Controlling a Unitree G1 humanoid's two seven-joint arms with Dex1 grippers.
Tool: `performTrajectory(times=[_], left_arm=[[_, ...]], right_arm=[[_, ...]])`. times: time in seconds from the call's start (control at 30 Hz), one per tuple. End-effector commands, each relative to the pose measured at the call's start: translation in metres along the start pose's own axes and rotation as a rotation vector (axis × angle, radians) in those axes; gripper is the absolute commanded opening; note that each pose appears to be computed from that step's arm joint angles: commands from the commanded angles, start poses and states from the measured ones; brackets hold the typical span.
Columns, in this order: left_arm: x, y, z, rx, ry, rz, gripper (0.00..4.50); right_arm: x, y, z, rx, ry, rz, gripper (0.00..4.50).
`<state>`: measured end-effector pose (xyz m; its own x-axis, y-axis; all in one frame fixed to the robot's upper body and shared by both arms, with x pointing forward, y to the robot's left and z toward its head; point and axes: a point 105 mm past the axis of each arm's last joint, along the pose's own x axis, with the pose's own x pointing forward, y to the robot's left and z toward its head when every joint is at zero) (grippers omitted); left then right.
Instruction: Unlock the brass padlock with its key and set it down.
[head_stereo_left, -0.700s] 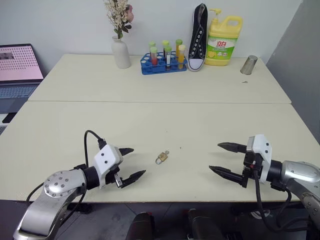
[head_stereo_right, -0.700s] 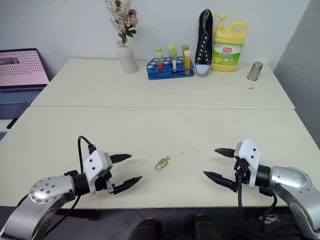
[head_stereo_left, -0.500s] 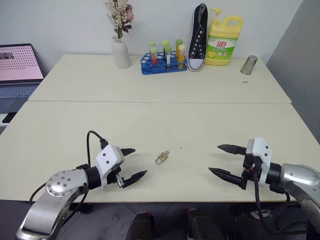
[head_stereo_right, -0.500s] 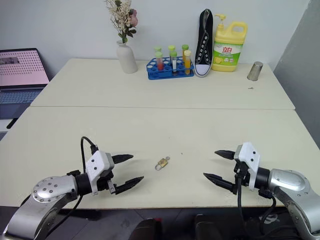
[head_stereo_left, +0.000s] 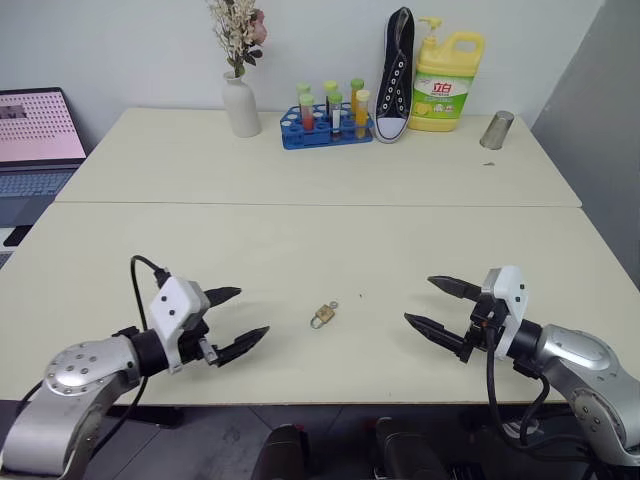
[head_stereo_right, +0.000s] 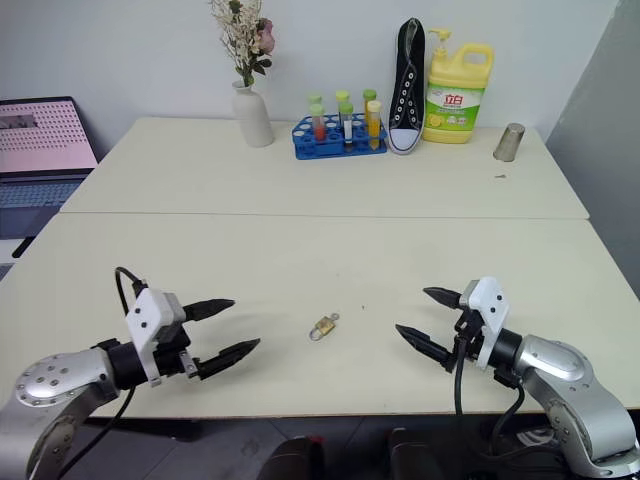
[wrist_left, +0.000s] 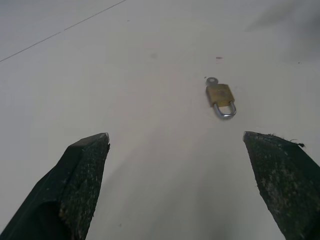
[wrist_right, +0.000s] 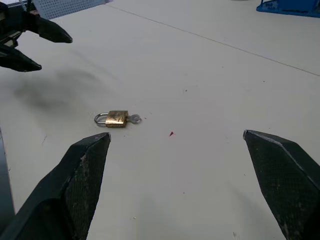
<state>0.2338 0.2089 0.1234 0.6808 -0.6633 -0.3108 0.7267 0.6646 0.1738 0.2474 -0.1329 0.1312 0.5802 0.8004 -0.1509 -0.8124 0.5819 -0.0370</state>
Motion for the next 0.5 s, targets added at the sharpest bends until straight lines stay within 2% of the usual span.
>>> performTrajectory(times=[0.03, 0.1, 0.27, 0.5], left_arm=[[-0.006, -0.004, 0.005, 0.049, -0.019, -0.034, 4.50], [-0.005, -0.004, 0.003, 0.090, 0.000, -0.046, 4.50], [0.008, -0.002, 0.011, 0.130, -0.026, -0.073, 4.50], [0.034, -0.020, 0.004, 0.078, -0.020, -0.074, 4.50]], right_arm=[[0.007, 0.011, 0.011, -0.028, -0.019, 0.051, 4.46], [0.009, 0.011, 0.009, -0.033, -0.010, 0.055, 4.46], [0.011, 0.030, -0.001, -0.073, 0.080, 0.217, 4.46], [0.016, 0.020, 0.003, -0.112, 0.083, 0.170, 4.46]])
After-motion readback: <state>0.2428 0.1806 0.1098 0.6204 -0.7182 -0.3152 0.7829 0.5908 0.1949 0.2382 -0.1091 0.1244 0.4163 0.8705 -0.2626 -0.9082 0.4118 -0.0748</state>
